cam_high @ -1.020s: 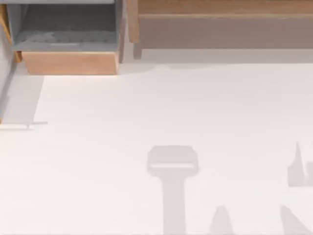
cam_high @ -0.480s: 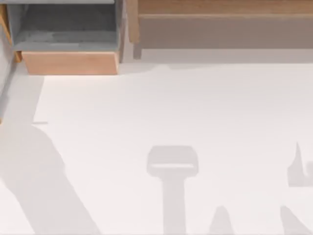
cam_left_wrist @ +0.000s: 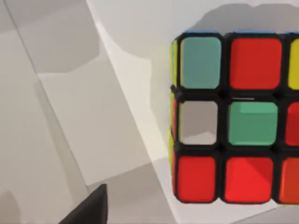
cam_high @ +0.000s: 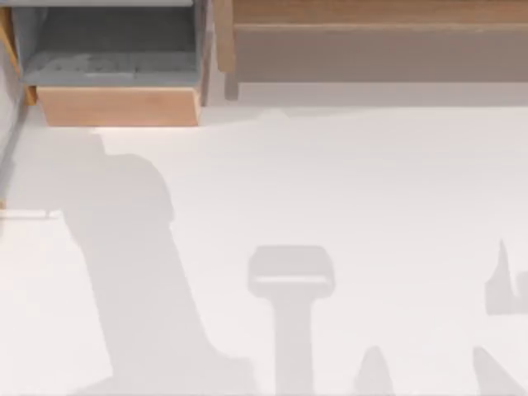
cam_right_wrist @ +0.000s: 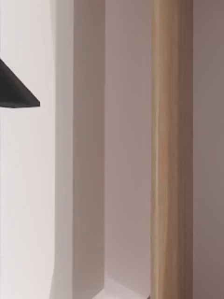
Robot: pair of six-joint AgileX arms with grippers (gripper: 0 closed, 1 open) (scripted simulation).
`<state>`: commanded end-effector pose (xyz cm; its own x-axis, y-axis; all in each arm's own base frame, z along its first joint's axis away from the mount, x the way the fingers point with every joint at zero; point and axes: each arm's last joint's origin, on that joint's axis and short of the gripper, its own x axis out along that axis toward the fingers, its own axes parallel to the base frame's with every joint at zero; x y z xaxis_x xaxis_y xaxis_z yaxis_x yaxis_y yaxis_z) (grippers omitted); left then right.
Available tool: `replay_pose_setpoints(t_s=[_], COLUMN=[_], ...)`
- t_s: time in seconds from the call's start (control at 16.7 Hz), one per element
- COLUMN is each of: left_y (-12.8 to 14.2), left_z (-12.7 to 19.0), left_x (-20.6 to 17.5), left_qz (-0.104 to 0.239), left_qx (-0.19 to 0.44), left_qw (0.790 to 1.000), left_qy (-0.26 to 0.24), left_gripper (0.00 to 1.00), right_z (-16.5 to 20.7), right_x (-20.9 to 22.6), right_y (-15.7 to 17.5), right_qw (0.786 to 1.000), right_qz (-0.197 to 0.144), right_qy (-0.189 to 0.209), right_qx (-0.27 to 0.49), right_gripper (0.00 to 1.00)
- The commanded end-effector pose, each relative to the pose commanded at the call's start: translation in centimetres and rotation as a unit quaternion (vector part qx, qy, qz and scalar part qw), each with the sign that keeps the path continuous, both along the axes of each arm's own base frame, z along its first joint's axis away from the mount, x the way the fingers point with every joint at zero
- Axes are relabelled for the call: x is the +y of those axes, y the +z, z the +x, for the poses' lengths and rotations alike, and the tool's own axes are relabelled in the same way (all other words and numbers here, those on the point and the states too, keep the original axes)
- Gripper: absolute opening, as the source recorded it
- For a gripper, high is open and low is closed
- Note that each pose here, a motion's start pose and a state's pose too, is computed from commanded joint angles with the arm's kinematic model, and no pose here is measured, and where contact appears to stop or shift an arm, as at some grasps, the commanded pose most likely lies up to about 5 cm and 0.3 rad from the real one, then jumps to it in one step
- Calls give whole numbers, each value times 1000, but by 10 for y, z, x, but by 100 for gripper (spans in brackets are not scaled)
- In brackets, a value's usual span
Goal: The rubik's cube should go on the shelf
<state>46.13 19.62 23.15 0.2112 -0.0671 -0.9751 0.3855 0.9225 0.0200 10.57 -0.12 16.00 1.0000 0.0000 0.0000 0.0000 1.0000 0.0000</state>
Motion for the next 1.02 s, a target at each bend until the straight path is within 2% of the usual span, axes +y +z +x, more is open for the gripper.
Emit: replay_pose_setpoints(t_s=[0.12, 1.02], left_y=[-5, -2], left_z=[3, -4], left_x=[-6, -20], left_qz=[-5, -2], left_qx=[14, 12], left_qw=[1000, 1000], left_qy=[-2, -4], left_gripper=[100, 100], right_z=[0, 0], right_x=[0, 0], right_y=[0, 0], right_qw=[1000, 1000], right_qz=[0, 0], right_qy=[0, 0], right_qx=[0, 0], right_gripper=[100, 100])
